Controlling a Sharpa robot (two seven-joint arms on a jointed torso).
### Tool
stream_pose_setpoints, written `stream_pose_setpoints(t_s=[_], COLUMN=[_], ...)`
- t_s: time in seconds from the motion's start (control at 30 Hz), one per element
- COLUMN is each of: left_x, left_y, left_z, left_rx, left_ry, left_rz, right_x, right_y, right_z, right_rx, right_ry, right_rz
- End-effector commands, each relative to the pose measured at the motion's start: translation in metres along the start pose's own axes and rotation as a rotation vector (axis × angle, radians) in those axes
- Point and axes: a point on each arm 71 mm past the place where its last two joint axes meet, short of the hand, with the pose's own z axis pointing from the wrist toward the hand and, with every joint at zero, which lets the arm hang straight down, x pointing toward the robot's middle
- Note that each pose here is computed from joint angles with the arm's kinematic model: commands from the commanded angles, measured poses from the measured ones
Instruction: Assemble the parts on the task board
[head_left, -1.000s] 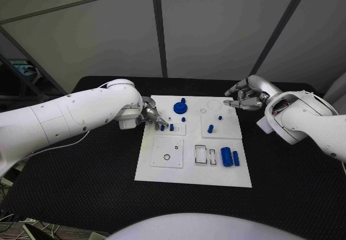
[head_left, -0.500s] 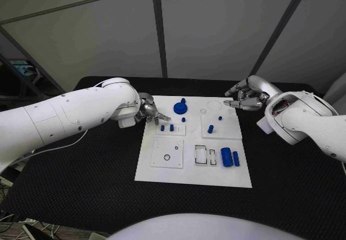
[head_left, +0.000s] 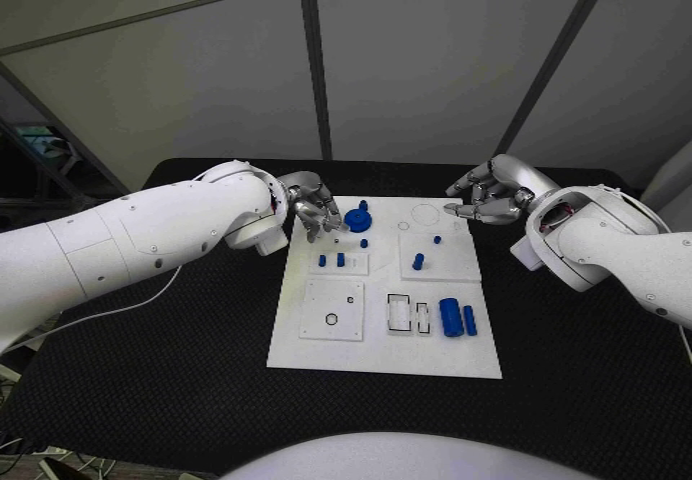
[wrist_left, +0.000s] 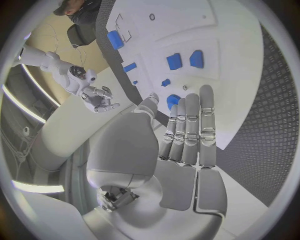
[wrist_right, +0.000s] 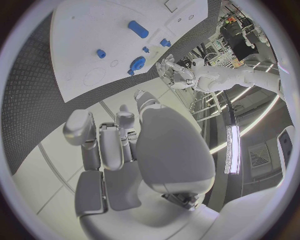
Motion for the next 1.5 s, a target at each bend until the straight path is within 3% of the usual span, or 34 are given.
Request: stream_pose_setpoints(t_s=[0.03, 0.17, 0.37, 0.83, 1.5], left_x=[-0.0045, 0.0060, 0.0243, 0.0403, 0.0494], left_y=[-0.0232, -0.0351, -0.0411, -0.0383, -0.0327], left_z=[-0.0011, 0.0034, 0.0136, 0.0281, 0.0362], left_rx=[0.265, 0.374, 0.412, 0.377, 0.342], left_ry=[-0.171, -0.218, -0.192, -0.103, -0.056], left_rz=[0.140, 0.266, 0.410, 0.567, 0.586], right_x=[0.000, 0.000, 0.001, 0.003, 0.003], right_y=[0.002, 0.003, 0.004, 0.007, 0.008], right_z=[0.000, 0.000, 0.000, 0.001, 0.001], right_rx=[-0.012, -0.015, -0.019, -0.026, -0.028], right_ry=[0.001, 0.002, 0.004, 0.006, 0.010], right_rz=[0.002, 0.003, 0.005, 0.004, 0.003])
